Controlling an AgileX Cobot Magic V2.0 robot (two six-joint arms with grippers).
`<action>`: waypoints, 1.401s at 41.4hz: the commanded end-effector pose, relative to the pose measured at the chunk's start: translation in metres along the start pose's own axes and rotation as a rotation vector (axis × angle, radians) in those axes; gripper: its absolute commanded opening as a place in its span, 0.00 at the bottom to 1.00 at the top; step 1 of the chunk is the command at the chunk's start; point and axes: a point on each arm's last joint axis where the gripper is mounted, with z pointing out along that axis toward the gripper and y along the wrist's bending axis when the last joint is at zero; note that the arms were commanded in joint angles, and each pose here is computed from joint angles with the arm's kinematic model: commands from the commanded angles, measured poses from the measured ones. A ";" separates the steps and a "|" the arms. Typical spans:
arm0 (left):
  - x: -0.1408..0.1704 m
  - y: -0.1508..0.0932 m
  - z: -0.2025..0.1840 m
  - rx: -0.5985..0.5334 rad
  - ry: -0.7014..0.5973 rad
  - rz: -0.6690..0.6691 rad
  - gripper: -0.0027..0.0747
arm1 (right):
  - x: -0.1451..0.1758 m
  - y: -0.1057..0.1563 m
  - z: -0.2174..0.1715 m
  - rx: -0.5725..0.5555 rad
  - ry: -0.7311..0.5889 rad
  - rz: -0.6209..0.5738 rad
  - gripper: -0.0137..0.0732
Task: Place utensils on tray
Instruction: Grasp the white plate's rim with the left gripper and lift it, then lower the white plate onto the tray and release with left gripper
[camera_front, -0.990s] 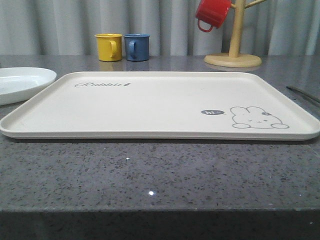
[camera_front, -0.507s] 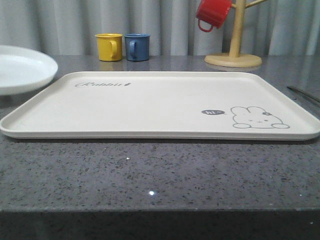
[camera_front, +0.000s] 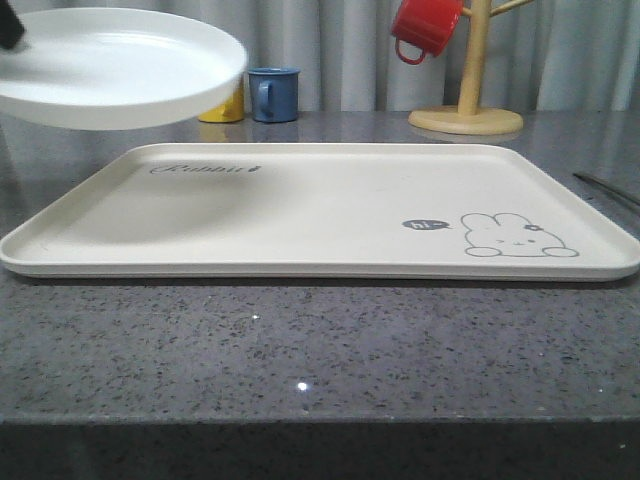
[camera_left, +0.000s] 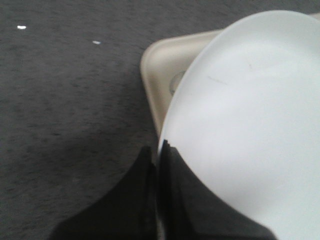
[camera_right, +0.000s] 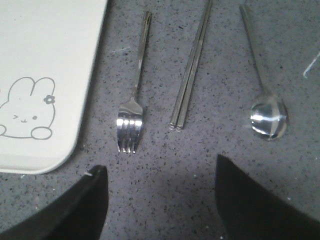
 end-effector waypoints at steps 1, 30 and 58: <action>-0.012 -0.030 0.001 0.068 -0.047 0.057 0.01 | -0.012 0.000 -0.005 0.005 -0.082 -0.006 0.72; -0.007 -0.031 0.077 0.107 0.090 0.050 0.30 | -0.012 0.000 -0.005 0.005 -0.082 -0.006 0.72; 0.028 -0.140 -0.063 0.070 -0.087 0.446 0.53 | -0.012 0.000 -0.005 0.005 -0.082 -0.006 0.72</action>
